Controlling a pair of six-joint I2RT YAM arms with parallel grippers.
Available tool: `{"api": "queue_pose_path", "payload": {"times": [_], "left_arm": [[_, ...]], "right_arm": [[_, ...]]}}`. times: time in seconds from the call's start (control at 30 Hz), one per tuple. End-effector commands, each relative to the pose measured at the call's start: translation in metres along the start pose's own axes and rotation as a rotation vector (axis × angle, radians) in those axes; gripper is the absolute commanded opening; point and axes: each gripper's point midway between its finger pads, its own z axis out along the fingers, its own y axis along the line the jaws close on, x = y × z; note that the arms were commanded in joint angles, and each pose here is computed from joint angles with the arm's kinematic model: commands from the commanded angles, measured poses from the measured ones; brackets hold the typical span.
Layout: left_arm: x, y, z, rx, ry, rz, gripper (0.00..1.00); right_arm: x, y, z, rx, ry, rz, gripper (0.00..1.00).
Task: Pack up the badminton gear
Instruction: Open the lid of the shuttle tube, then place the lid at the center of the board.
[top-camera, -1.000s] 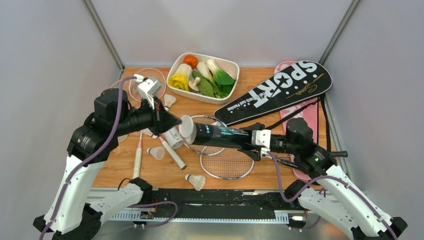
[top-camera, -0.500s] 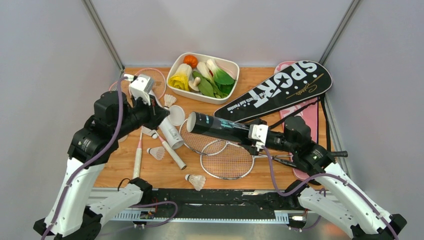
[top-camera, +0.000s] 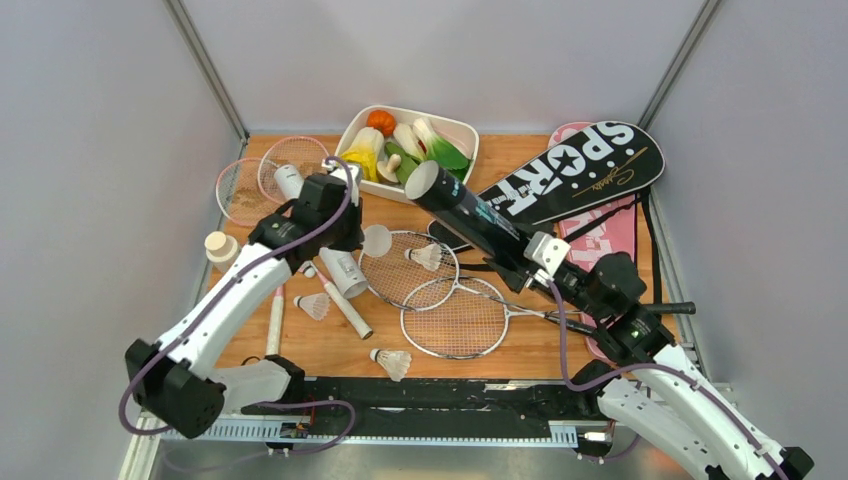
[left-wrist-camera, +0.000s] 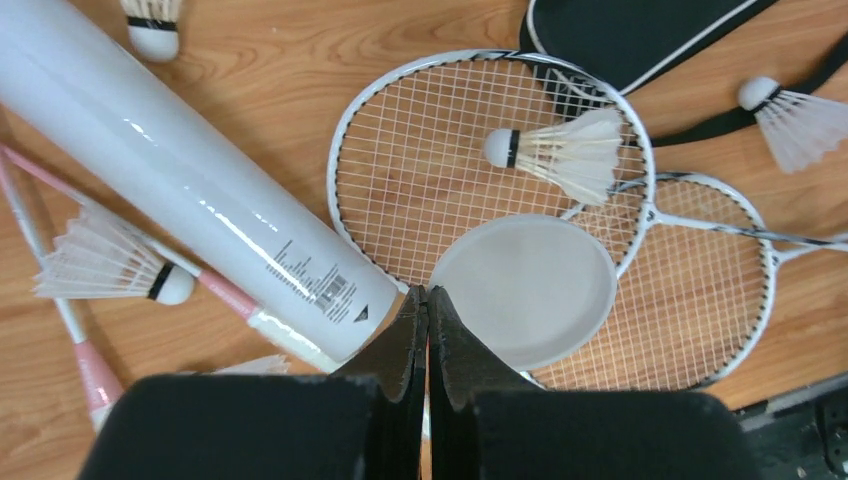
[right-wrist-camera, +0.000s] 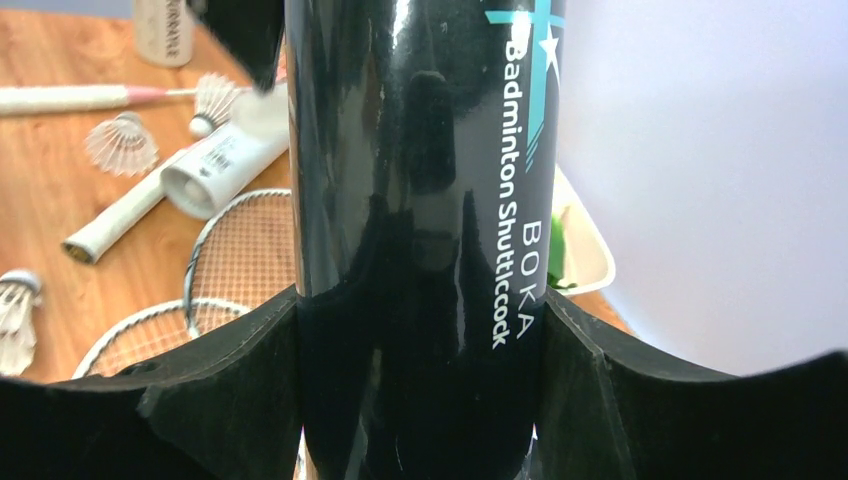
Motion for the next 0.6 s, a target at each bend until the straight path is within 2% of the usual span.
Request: {"api": "queue_pose_path", "payload": {"times": [0.0,0.03,0.13,0.23,0.37,0.43,0.53,0.57], "left_arm": [[-0.005,-0.001,0.050,-0.021,-0.033,-0.101,0.00],[-0.008,-0.002,0.059,-0.021,-0.046,-0.112,0.00],[0.015,0.004,0.099,-0.070,0.060,-0.121,0.00],[0.028,0.001,0.120,-0.054,0.098,-0.135,0.00],[0.044,0.013,0.140,-0.117,0.139,-0.124,0.00],[0.051,0.018,0.146,-0.138,0.159,-0.116,0.04],[0.058,0.017,0.150,-0.129,0.178,-0.119,0.24],[0.057,0.016,0.150,-0.123,0.177,-0.119,0.28]], "right_arm": [[-0.049,-0.040,-0.013,0.228,-0.206,0.029,0.58],[-0.051,-0.043,-0.015,0.251,-0.228,0.045,0.58],[-0.055,-0.041,-0.021,0.268,-0.281,0.084,0.58],[-0.056,-0.043,-0.026,0.288,-0.293,0.100,0.58],[-0.056,-0.049,-0.034,0.334,-0.290,0.090,0.58],[-0.054,-0.052,-0.036,0.356,-0.284,0.093,0.58],[-0.050,-0.055,-0.036,0.374,-0.270,0.102,0.58],[-0.049,-0.056,-0.036,0.380,-0.262,0.112,0.58]]}}
